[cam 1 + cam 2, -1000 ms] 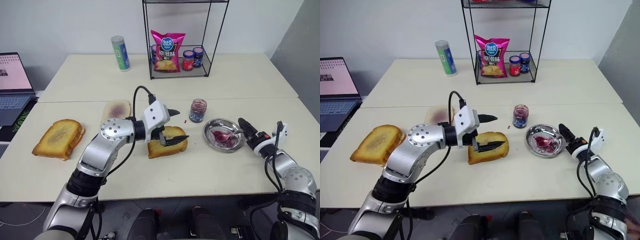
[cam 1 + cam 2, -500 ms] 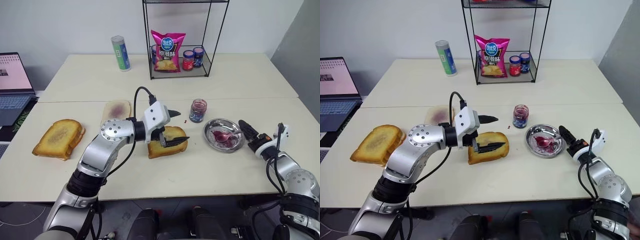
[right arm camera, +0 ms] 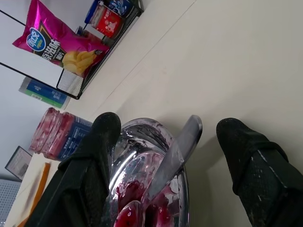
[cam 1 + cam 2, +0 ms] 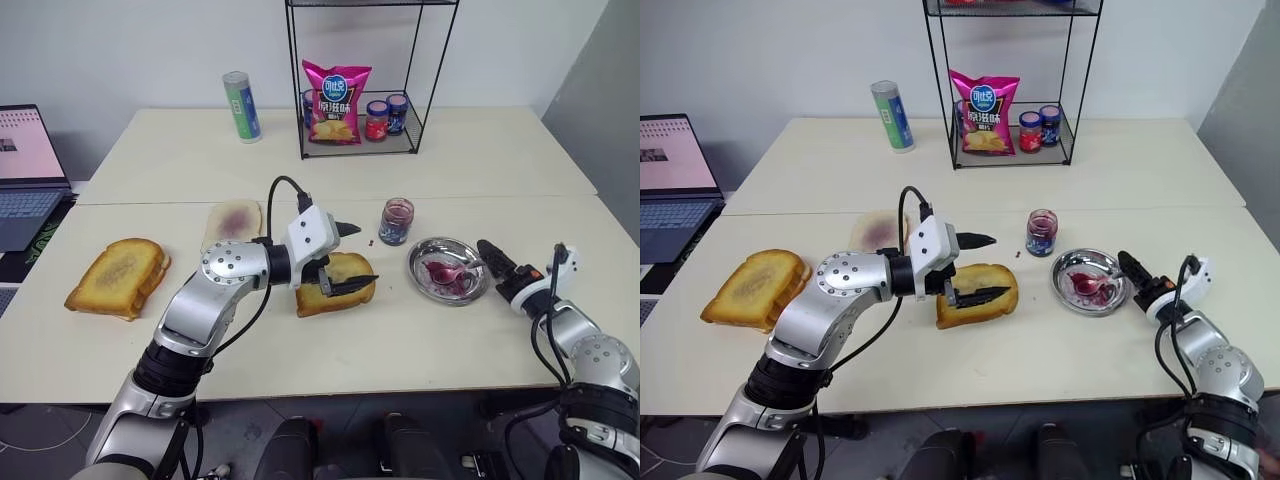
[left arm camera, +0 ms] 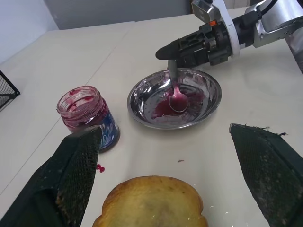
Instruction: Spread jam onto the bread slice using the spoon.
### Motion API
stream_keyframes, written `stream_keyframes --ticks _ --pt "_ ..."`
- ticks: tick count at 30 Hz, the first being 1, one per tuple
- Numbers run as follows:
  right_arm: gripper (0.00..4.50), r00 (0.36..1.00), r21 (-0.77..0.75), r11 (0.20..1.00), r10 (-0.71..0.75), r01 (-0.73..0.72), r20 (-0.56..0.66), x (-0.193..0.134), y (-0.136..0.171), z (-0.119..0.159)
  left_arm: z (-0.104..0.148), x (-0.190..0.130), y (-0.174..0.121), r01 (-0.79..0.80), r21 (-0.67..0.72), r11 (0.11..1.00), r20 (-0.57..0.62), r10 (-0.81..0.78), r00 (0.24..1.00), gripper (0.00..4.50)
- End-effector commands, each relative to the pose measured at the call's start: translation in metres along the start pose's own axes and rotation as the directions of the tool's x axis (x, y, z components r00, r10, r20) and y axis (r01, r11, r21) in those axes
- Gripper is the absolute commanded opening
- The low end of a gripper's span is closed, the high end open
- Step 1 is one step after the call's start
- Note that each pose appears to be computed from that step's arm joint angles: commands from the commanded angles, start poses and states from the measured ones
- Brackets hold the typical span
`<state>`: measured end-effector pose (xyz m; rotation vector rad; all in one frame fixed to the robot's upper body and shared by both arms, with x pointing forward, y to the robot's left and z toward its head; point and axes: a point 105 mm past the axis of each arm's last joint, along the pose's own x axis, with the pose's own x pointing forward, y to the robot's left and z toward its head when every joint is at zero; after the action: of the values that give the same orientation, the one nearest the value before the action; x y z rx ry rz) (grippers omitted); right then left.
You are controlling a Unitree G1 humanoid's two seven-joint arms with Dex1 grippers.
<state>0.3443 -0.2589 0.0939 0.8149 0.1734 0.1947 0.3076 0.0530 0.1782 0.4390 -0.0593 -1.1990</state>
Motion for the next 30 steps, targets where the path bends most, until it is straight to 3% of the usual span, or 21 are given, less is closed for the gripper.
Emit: stream_keyframes --ticks 1,5,12,30 --pt "3.46 0.999 -0.011 0.999 0.031 -0.031 0.042 0.0010 0.0080 0.0130 0.0150 -0.0012 -0.0005 -0.005 0.041 0.999 0.044 0.003 0.999 4.50" --pt "3.46 0.998 -0.010 0.999 0.041 -0.040 0.043 0.0014 0.0104 0.0140 0.0147 -0.0020 0.0026 -0.010 0.043 0.999 0.041 0.008 0.999 4.50" --pt "2.11 0.999 -0.037 0.998 0.048 -0.047 0.023 -0.0011 0.0118 0.0145 0.0135 -0.0011 0.0035 -0.010 0.042 0.999 0.041 0.008 0.999 4.50" --pt "2.11 0.998 -0.020 0.998 0.054 -0.054 -0.009 0.0061 0.0133 0.0075 0.0132 -0.0029 0.0041 -0.021 0.043 0.999 0.035 0.020 0.999 4.50"
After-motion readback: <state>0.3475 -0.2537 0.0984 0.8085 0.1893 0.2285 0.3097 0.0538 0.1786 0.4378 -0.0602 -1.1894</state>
